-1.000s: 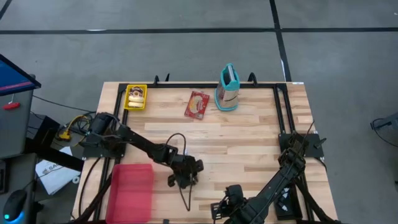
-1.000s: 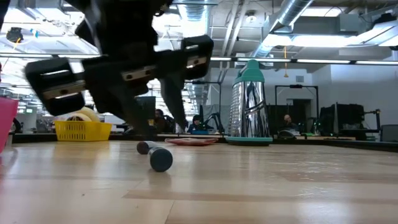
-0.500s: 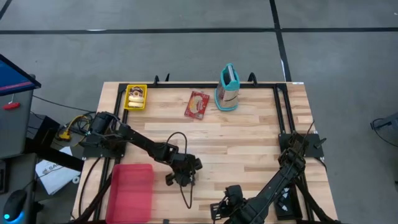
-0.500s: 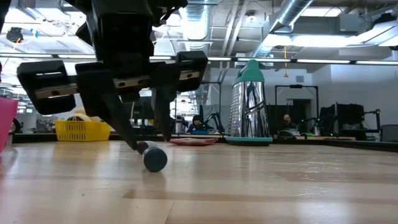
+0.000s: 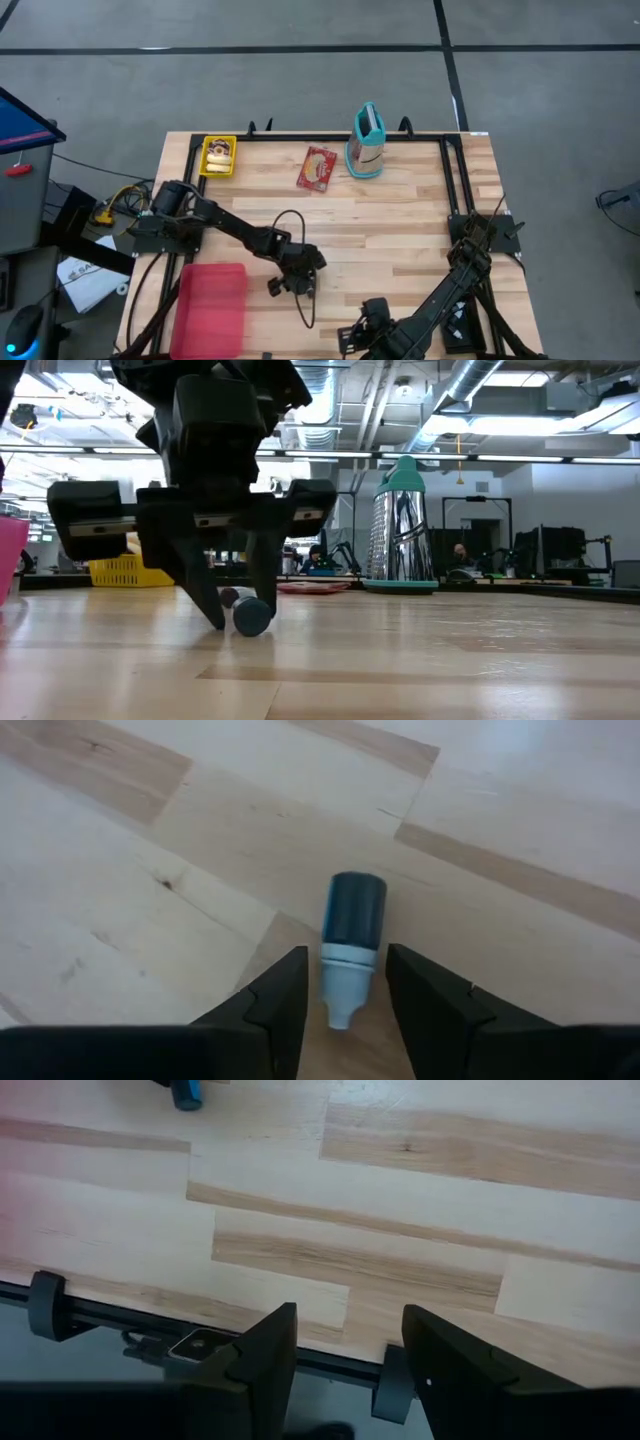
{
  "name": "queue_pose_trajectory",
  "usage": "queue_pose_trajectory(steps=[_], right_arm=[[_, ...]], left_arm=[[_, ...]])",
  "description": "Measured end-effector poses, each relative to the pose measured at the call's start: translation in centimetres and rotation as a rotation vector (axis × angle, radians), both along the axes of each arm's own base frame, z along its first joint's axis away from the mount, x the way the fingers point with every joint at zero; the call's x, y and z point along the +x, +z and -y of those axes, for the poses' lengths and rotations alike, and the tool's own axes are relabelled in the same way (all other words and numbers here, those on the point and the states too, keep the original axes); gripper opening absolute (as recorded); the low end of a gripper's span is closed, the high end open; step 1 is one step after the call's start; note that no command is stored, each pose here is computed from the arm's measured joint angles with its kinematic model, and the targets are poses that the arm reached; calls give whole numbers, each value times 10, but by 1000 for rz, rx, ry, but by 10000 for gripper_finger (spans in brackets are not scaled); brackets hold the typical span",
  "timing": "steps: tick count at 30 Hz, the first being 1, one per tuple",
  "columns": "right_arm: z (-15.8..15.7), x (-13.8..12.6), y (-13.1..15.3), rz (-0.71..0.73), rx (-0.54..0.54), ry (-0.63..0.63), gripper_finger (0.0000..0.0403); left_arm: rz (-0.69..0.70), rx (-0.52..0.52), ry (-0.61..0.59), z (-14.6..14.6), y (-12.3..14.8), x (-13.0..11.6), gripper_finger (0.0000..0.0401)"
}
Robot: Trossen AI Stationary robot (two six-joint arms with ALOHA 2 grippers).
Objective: Pick & Place Food Item
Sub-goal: Put the blue food coloring bottle in the black basket
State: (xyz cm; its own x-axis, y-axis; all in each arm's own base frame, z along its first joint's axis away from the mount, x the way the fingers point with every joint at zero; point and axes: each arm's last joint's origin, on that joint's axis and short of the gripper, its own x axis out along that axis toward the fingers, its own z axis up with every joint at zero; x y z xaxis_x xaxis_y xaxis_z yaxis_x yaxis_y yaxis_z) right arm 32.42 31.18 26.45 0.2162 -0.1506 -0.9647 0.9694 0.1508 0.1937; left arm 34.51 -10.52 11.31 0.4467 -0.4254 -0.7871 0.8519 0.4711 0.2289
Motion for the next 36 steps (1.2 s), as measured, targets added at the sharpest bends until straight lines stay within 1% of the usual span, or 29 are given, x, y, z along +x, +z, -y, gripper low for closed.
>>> queue_pose_trajectory(steps=[5,14,16,18,20,22,24,27,30,32,34,36], right_arm=[[-1,1,0,11,11,-4,175],[-1,1,0,21,0,-3,175],[-1,2,1,55,-27,4,175],[0,5,1,115,-71,19,175],[-1,8,4,194,-132,49,175],[-3,13,8,287,-191,110,175],[-4,19,14,367,-237,184,175],[-4,29,25,436,-267,317,175],[-2,35,33,457,-307,442,175],[2,38,38,456,-343,509,175],[7,39,46,454,-389,579,175],[12,40,53,449,-460,660,175]], left_arm=[[-23,-29,28,0,-5,2,125],[-80,-119,132,-11,-4,4,56],[-120,-174,162,-11,-3,4,56],[-164,-237,188,-11,1,2,65],[-168,-310,208,-8,13,3,78],[-189,-412,217,-5,27,2,81],[-241,-515,224,-5,41,-1,77],[-284,-659,223,-4,67,-5,65],[-287,-752,237,-5,92,-10,64],[-299,-801,254,-6,105,-14,71],[-303,-841,272,-6,117,-17,77],[-313,-870,288,-7,124,-20,79]])
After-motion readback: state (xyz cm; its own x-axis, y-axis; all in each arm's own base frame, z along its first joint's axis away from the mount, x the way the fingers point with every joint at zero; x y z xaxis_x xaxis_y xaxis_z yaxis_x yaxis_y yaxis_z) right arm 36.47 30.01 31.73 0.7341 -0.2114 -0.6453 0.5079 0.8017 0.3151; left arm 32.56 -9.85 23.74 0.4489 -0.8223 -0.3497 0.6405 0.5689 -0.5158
